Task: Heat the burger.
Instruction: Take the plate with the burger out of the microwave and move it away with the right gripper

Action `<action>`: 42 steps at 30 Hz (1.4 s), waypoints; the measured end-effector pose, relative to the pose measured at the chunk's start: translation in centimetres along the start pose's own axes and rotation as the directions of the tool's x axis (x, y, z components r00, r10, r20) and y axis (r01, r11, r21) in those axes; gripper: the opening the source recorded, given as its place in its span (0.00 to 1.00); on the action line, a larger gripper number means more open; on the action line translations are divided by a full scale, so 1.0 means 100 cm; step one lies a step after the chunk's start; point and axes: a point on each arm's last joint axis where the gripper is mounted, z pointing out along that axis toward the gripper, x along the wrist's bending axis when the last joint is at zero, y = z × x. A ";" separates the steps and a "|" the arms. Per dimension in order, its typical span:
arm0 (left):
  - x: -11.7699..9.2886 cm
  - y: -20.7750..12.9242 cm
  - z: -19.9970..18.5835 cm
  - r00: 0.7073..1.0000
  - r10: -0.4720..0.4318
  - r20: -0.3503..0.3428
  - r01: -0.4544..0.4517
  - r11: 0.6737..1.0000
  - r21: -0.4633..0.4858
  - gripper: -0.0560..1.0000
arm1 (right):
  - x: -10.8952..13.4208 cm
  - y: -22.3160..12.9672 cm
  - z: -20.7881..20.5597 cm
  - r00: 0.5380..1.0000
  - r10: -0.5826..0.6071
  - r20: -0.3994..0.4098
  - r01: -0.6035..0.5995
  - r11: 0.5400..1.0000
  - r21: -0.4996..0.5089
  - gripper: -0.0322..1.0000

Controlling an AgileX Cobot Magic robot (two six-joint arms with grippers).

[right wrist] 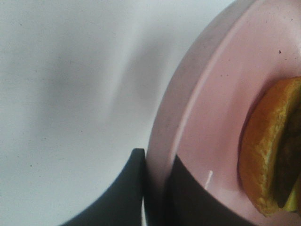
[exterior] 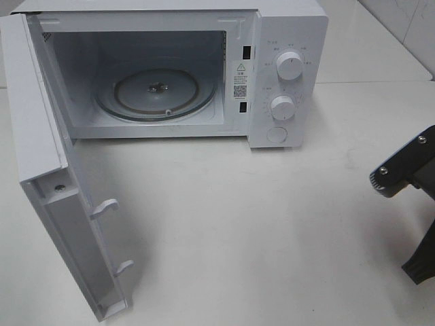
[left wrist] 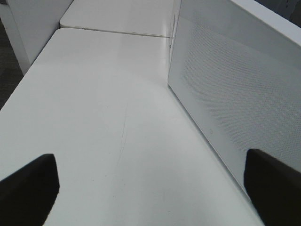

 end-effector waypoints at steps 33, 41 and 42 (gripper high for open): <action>0.000 0.000 0.000 1.000 0.000 0.000 0.000 1.000 0.000 0.99 | 0.020 0.033 0.084 0.988 0.153 0.009 -0.152 0.980 0.131 0.12; 0.000 0.000 0.000 1.000 0.000 0.000 0.000 1.000 0.000 0.99 | 0.018 0.033 0.089 0.989 0.139 0.051 -0.145 0.978 0.149 0.25; 0.000 0.000 0.000 1.000 0.000 0.000 0.000 1.000 0.000 0.99 | 0.018 0.032 0.088 0.990 0.131 0.052 -0.138 0.978 0.155 0.33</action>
